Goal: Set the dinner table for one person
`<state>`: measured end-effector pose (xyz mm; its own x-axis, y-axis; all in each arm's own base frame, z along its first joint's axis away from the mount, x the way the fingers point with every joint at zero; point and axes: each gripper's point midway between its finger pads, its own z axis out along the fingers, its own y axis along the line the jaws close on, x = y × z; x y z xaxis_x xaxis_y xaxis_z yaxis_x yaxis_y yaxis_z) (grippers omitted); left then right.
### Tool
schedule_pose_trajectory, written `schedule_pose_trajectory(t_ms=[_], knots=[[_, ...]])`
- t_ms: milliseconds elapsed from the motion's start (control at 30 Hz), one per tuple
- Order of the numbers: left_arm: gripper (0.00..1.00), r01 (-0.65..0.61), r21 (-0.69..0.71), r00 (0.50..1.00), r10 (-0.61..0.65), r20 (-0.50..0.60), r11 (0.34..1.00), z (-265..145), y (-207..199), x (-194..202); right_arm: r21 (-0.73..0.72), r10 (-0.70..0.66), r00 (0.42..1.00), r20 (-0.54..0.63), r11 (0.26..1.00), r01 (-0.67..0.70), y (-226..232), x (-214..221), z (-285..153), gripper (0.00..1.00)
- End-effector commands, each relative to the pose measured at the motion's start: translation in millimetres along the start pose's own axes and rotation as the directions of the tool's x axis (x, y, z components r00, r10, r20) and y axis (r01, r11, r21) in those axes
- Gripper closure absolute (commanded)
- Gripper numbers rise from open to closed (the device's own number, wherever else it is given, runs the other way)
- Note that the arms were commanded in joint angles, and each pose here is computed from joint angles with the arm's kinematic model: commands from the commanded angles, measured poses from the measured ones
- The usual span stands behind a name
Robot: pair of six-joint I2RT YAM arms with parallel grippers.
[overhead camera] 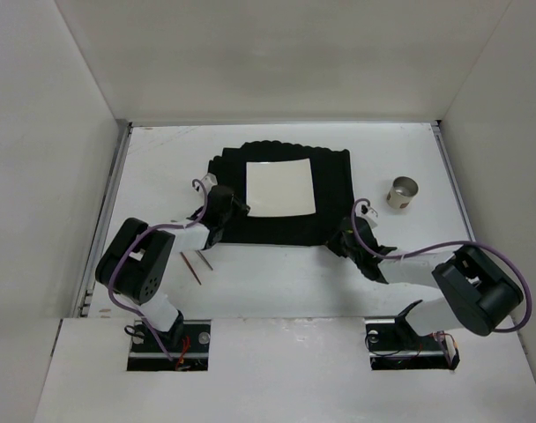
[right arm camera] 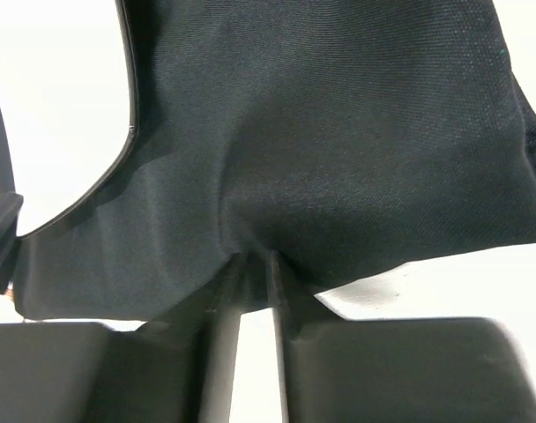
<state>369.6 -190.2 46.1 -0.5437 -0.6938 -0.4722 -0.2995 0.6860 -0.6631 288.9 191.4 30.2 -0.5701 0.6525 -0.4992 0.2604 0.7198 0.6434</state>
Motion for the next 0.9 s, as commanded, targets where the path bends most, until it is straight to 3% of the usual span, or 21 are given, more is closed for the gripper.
schedule_pose_trajectory(t_ms=[0, 100, 300, 533, 567, 667, 700, 767, 867], knots=[[0.88, -0.018, -0.018, 0.999, 0.019, 0.027, 1.0, -3.4, 9.7, -5.5, 0.059, -0.024, 1.0, 0.005, 0.998, 0.024, -19.1, 0.5, -3.6, 0.64], [0.76, -0.016, -0.026, 0.998, 0.018, 0.052, 1.0, -7.3, 14.0, -9.9, 0.06, -0.04, 0.999, 0.021, 0.997, 0.038, -17.8, -5.2, -8.7, 0.49], [0.6, -0.056, 0.01, 0.991, 0.055, 0.121, 0.998, -26.9, 1.3, -25.3, 0.041, -0.082, 0.996, 0.044, 0.996, 0.08, -4.8, -18.0, -27.0, 0.44], [0.57, -0.156, 0.093, 0.961, 0.13, 0.243, 0.983, -62.6, -28.9, -49.3, 0.023, -0.188, 0.977, 0.098, 0.982, 0.187, 24.5, -43.7, -67.4, 0.4], [0.57, -0.173, 0.098, 0.957, 0.144, 0.251, 0.98, -65.4, -31.9, -49.4, 0.031, -0.213, 0.969, 0.122, 0.977, 0.211, 27.2, -52.6, -74.0, 0.41], [0.57, -0.231, 0.117, 0.946, 0.194, 0.261, 0.966, -71.4, -39.4, -42.7, 0.081, -0.219, 0.945, 0.243, 0.975, 0.205, 28.7, -103.2, -91.8, 0.6], [0.56, -0.251, 0.122, 0.943, 0.214, 0.256, 0.96, -72.0, -40.0, -36.8, 0.094, -0.223, 0.931, 0.289, 0.974, 0.205, 31.4, -125.4, -98.8, 0.73], [0.56, -0.288, 0.132, 0.936, 0.249, 0.249, 0.948, -72.8, -39.9, -26.3, 0.141, -0.229, 0.909, 0.349, 0.972, 0.19, 28.4, -161.1, -106.6, 0.86], [0.56, -0.318, 0.156, 0.928, 0.273, 0.254, 0.935, -74.9, -39.5, -14.0, 0.233, -0.232, 0.881, 0.413, 0.962, 0.144, 13.1, -206.4, -111.4, 0.87]])
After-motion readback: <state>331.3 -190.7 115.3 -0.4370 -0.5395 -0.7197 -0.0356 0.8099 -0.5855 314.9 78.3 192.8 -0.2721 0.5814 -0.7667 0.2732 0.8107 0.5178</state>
